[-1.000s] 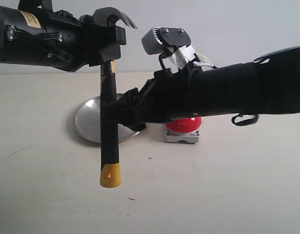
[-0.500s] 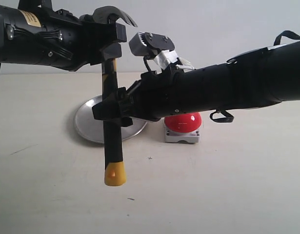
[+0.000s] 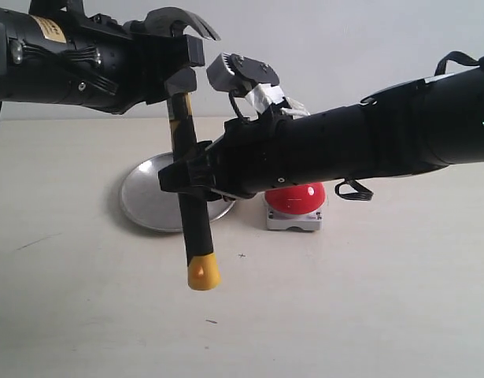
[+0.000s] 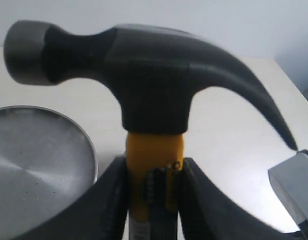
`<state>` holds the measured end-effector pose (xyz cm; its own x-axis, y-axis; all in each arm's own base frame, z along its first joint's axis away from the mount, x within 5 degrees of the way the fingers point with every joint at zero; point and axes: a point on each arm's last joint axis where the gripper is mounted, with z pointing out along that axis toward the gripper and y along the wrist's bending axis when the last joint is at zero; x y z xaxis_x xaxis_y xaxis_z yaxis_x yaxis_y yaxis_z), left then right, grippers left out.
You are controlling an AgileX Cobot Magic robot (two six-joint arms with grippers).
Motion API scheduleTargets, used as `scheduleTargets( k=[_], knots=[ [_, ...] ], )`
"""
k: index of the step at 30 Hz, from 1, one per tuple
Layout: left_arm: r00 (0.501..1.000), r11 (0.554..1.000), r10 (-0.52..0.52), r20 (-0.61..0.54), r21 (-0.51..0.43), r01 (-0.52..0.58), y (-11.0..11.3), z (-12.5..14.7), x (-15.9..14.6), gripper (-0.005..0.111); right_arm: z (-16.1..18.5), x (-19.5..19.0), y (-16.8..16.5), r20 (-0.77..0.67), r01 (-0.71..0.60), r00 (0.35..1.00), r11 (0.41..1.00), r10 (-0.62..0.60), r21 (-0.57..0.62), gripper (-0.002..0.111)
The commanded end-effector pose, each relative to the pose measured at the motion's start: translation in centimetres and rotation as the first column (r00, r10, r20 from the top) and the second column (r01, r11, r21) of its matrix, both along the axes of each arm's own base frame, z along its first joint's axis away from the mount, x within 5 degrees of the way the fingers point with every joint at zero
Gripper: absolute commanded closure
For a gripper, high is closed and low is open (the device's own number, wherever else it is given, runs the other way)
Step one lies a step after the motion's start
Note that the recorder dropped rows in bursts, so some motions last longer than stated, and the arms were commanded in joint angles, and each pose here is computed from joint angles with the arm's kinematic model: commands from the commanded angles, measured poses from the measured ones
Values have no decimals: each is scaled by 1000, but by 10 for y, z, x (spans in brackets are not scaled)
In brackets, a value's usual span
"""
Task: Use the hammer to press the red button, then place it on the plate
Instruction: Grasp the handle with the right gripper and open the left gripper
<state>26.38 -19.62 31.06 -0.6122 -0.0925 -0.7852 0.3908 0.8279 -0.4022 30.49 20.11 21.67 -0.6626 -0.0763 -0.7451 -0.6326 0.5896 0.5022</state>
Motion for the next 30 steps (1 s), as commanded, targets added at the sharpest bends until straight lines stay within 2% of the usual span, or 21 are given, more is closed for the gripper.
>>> scheduleTargets(
  k=[1,4,6,10,12,14,19,22,25,30],
  knots=[
    [996,1000,0,86,-28,2,0,15,1,103,2,2,-1,-19,29,999,999,-29,12,108],
    [995,1000,-10,96,-12,11,0,15,1,87,2,2,-1,-28,34,999,999,-34,16,108],
    [994,1000,-22,111,7,22,0,15,1,70,2,2,-1,-28,34,999,999,-34,16,108],
    [990,998,-52,129,53,46,0,14,1,29,1,3,-1,-27,40,999,999,-39,12,108],
    [989,994,-73,132,85,62,0,12,0,19,1,4,-2,-35,59,998,998,-59,6,108],
    [987,991,-90,137,114,75,2,12,0,21,0,6,-4,-52,94,994,996,-94,-2,108],
    [985,983,-120,122,155,100,10,21,-10,49,0,12,-14,-44,229,972,971,-232,-63,108],
    [984,980,-131,122,169,110,19,24,-23,72,11,14,-23,11,315,949,944,-315,-98,108],
    [972,978,-136,194,182,100,38,16,-48,106,27,9,-34,67,386,922,916,-381,-107,108],
    [920,997,-36,389,80,5,79,-12,-94,107,44,-13,-56,137,479,875,869,-463,-125,108]
  ],
)
